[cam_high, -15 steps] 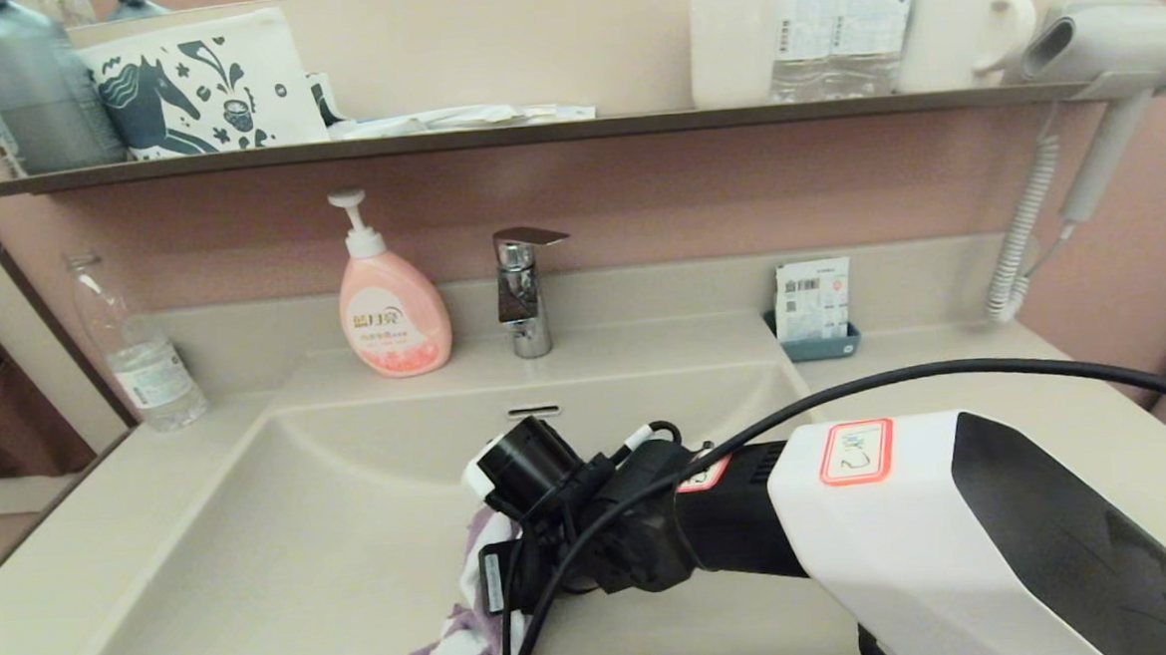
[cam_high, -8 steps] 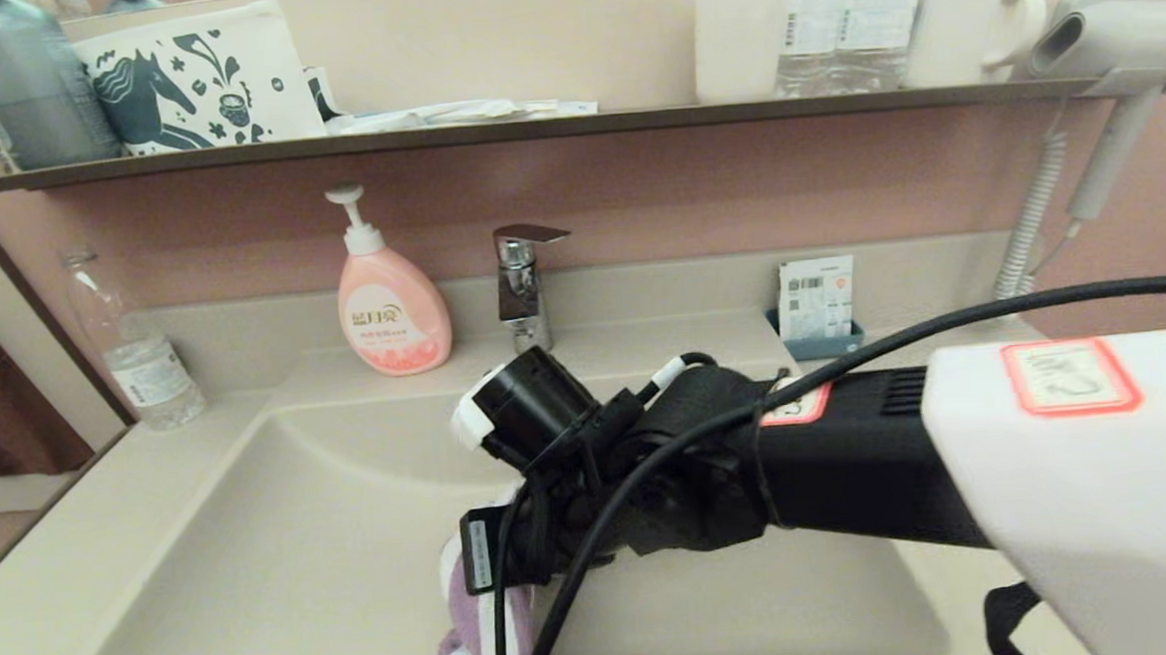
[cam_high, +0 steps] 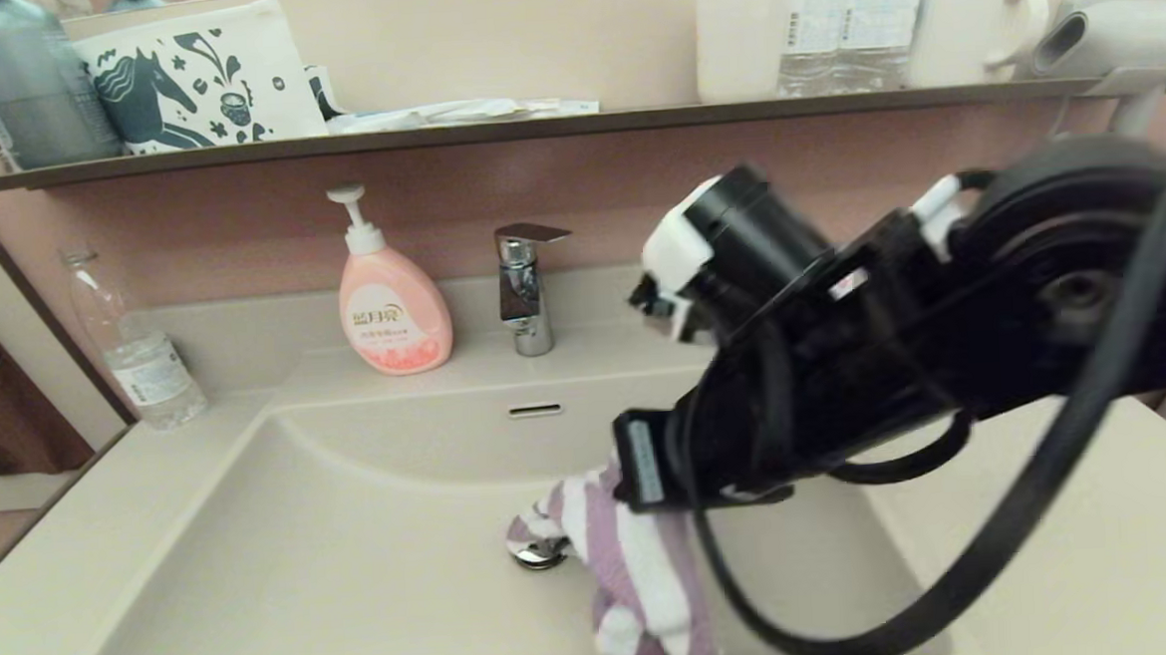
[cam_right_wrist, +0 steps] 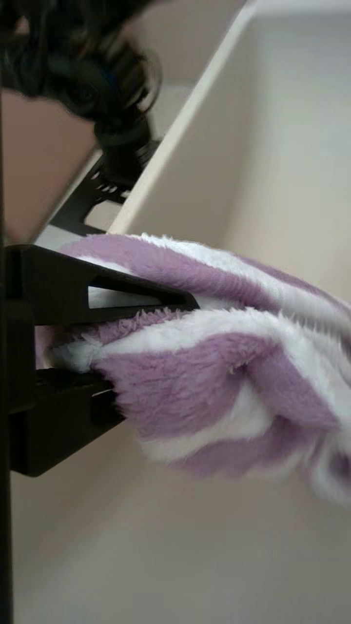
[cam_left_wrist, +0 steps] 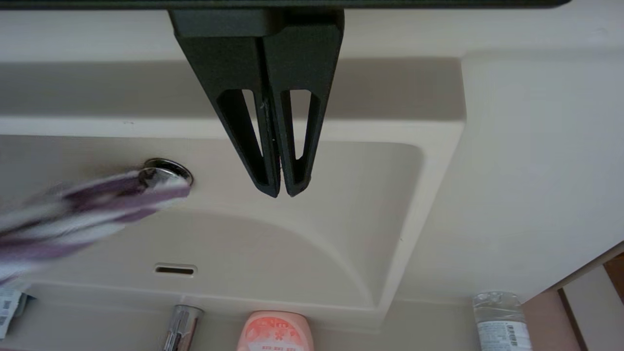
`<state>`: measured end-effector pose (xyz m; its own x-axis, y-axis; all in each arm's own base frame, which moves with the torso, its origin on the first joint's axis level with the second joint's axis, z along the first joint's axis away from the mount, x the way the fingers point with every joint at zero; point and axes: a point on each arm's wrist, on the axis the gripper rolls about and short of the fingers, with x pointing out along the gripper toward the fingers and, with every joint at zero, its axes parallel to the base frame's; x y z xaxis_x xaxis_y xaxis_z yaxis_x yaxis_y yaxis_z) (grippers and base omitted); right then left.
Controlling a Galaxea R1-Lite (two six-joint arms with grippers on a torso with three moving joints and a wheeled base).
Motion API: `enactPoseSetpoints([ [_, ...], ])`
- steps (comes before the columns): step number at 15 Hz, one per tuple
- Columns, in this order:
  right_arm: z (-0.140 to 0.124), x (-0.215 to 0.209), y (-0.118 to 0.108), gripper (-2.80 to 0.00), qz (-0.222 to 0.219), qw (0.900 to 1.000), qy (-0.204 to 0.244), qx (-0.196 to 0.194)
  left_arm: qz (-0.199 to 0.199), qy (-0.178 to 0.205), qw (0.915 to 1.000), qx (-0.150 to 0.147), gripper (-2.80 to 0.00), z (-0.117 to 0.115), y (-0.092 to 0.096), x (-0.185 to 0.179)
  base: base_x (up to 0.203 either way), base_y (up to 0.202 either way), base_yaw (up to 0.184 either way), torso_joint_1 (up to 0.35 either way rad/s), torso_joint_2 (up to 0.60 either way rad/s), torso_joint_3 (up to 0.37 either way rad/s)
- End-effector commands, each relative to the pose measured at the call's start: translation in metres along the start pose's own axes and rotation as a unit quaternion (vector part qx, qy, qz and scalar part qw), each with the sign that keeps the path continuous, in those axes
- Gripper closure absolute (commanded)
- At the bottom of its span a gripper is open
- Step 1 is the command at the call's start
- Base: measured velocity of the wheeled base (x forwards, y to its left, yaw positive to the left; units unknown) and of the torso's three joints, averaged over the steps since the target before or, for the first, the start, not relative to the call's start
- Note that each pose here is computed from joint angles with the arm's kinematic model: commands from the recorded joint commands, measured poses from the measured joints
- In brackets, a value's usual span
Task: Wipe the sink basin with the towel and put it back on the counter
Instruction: Wipe the sink
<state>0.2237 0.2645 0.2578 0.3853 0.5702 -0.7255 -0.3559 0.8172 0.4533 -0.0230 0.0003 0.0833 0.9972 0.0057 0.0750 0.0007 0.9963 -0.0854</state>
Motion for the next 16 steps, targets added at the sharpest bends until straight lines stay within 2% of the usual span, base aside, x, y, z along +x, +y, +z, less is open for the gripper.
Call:
enactPoseSetpoints([
  [1, 0.000, -0.075, -0.013, 0.00, 0.022, 0.998, -0.065, 0.016, 0.000, 0.000, 1.0000, 0.000, 0.00, 0.000, 0.000, 0.000, 0.000, 0.000, 0.000, 0.000, 0.00, 0.000],
  [5, -0.012, -0.161, -0.054, 0.00, -0.006, 0.988, -0.140, 0.069, 0.000, 0.000, 1.0000, 0.000, 0.00, 0.000, 0.000, 0.000, 0.000, 0.000, 0.000, 0.000, 0.00, 0.000],
  [8, -0.023, -0.201, -0.071, 0.00, -0.031, 0.978, -0.178, 0.101, 0.000, 0.000, 1.0000, 0.000, 0.00, 0.000, 0.000, 0.000, 0.000, 0.000, 0.000, 0.000, 0.00, 0.000],
  [10, -0.030, -0.211, -0.081, 0.00, -0.064, 0.976, -0.166, 0.125, 0.000, 0.000, 1.0000, 0.000, 0.00, 0.000, 0.000, 0.000, 0.000, 0.000, 0.000, 0.000, 0.00, 0.000],
  [12, -0.036, -0.208, -0.092, 0.00, -0.153, 0.965, -0.156, 0.147, 0.000, 0.000, 1.0000, 0.000, 0.00, 0.000, 0.000, 0.000, 0.000, 0.000, 0.000, 0.000, 0.00, 0.000],
  [14, -0.043, -0.191, -0.104, 0.00, -0.214, 0.956, -0.123, 0.158, 0.000, 0.000, 1.0000, 0.000, 0.00, 0.000, 0.000, 0.000, 0.000, 0.000, 0.000, 0.000, 0.00, 0.000],
  [16, -0.052, -0.173, -0.114, 0.00, -0.246, 0.951, -0.084, 0.164, 0.000, 0.000, 1.0000, 0.000, 0.00, 0.000, 0.000, 0.000, 0.000, 0.000, 0.000, 0.000, 0.00, 0.000],
])
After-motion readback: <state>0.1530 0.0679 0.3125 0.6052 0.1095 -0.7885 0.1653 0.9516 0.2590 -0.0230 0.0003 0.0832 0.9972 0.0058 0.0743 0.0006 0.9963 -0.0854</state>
